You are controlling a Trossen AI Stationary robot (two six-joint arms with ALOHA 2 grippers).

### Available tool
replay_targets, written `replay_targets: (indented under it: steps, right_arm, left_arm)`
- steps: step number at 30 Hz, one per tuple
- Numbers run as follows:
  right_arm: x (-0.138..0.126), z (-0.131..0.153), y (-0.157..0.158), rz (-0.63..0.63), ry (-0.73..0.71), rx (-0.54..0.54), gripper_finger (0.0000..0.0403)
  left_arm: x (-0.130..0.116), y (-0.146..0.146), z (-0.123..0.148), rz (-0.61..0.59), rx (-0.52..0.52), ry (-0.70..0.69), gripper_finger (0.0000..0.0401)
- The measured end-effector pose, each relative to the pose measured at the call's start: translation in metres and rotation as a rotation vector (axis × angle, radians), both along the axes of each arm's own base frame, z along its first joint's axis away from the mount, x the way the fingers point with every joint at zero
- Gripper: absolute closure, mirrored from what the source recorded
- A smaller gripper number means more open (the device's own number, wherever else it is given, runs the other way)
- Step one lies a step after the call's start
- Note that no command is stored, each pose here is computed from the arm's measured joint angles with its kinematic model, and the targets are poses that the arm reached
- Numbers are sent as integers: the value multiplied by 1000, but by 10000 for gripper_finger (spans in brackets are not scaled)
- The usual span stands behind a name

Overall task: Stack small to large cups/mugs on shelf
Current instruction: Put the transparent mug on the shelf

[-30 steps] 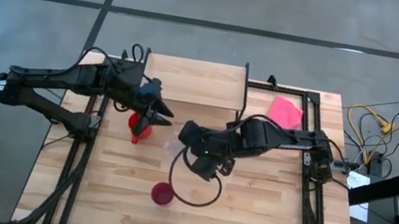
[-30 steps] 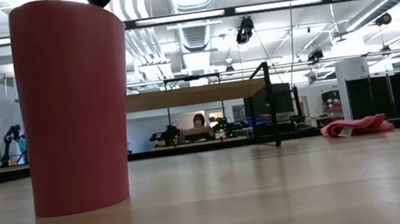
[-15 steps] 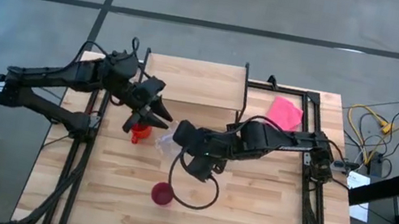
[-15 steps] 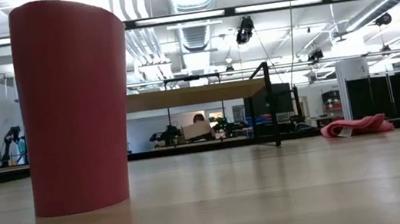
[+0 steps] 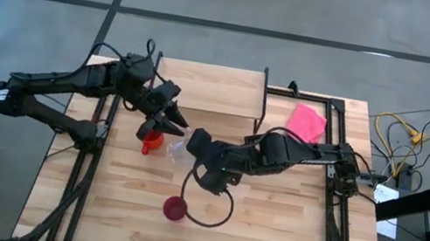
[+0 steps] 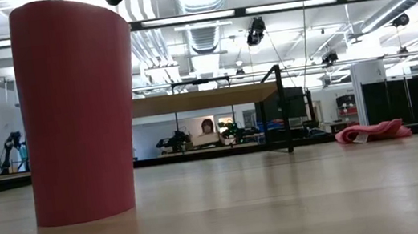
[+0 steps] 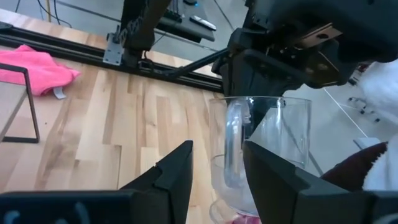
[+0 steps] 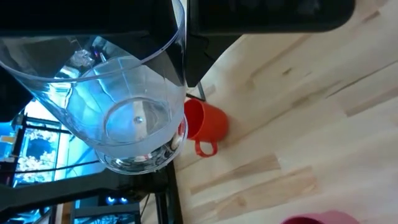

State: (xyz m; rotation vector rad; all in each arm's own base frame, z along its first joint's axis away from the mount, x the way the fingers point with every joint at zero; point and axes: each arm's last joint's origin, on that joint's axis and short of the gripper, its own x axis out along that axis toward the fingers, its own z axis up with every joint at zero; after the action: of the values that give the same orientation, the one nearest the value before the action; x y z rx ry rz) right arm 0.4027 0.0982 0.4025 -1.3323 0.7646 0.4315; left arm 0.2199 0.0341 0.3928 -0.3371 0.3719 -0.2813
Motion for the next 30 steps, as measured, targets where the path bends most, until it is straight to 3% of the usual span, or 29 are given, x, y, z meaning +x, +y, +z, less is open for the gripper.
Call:
replay_targets:
  steps: [5, 14, 21, 30]
  right_arm:
    - [0, 0, 0, 0, 1, 0, 395]
    - [0, 0, -3, -15, 5, 8, 394]
    - [3, 0, -16, -159, -19, 133, 394]
    - [5, 1, -17, -208, -51, 180, 364]
  left_arm:
    - [0, 0, 0, -2, 1, -2, 288]
    - [0, 0, 0, -7, -1, -2, 390]
    - [0, 0, 0, 5, 3, -1, 385]
    - [-1, 0, 0, 0, 2, -5, 395]
